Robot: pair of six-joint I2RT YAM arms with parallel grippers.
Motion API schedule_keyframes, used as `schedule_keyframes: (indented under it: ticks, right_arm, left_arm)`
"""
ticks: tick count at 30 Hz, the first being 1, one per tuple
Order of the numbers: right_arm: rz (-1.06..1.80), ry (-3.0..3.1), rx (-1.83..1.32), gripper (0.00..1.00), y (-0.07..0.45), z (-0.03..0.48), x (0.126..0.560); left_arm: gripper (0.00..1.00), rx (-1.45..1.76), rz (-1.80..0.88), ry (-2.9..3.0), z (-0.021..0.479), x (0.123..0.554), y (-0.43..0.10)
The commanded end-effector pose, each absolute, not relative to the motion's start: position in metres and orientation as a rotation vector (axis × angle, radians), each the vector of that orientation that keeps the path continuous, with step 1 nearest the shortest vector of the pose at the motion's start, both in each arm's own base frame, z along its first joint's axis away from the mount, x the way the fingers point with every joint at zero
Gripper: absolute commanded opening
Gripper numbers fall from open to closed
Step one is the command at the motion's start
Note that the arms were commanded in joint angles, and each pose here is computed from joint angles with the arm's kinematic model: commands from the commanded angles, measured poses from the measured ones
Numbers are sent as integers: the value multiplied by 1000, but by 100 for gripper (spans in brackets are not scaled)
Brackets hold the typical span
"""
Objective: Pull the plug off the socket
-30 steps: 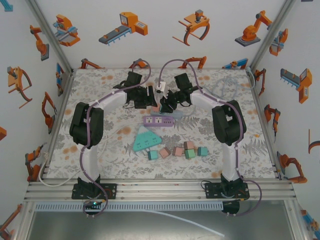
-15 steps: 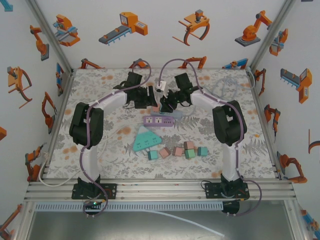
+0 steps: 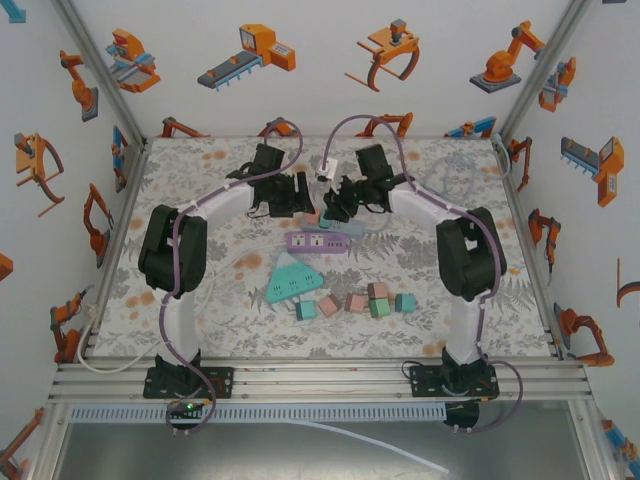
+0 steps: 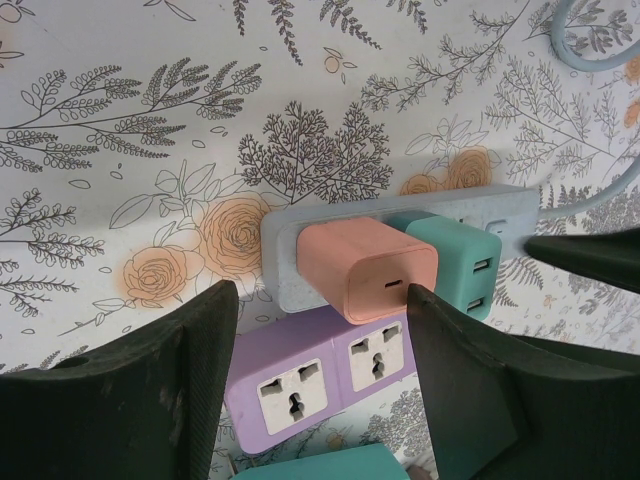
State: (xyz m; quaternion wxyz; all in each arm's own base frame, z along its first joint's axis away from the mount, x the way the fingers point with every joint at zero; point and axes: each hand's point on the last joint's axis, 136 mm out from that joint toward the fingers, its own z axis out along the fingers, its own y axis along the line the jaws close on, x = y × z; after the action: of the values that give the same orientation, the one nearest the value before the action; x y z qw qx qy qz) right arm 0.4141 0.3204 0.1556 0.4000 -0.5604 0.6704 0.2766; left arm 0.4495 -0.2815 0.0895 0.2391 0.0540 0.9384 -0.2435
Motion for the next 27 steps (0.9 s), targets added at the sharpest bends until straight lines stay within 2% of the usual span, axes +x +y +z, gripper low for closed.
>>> schedule_keyframes:
  ticks: [1, 2, 3, 4, 6, 19, 27]
  right_arm:
    - [641, 1510, -1356, 2, 316, 223, 418]
    - [635, 1521, -1349, 9, 313, 217, 420]
    - [642, 1542, -1342, 31, 310, 210, 421]
    - [652, 1566, -1334, 48, 308, 204, 424]
    - [668, 1591, -1344, 58, 309, 193, 425]
    - [899, 1591, -1486, 60, 330, 143, 415]
    - [776, 1643, -1589, 58, 340, 105, 418]
  left_arm:
    - [63, 209, -289, 2857, -1, 402, -229]
    - [63, 212, -290, 2854, 0, 402, -229]
    - [63, 213, -294, 2850, 1, 403, -230]
    - [63, 215, -296, 2848, 2, 403, -230]
    - [63, 218, -301, 2845, 2, 404, -231]
    - [64, 220, -296, 2852, -2, 404, -231]
    - [64, 219, -294, 2846, -1, 406, -230]
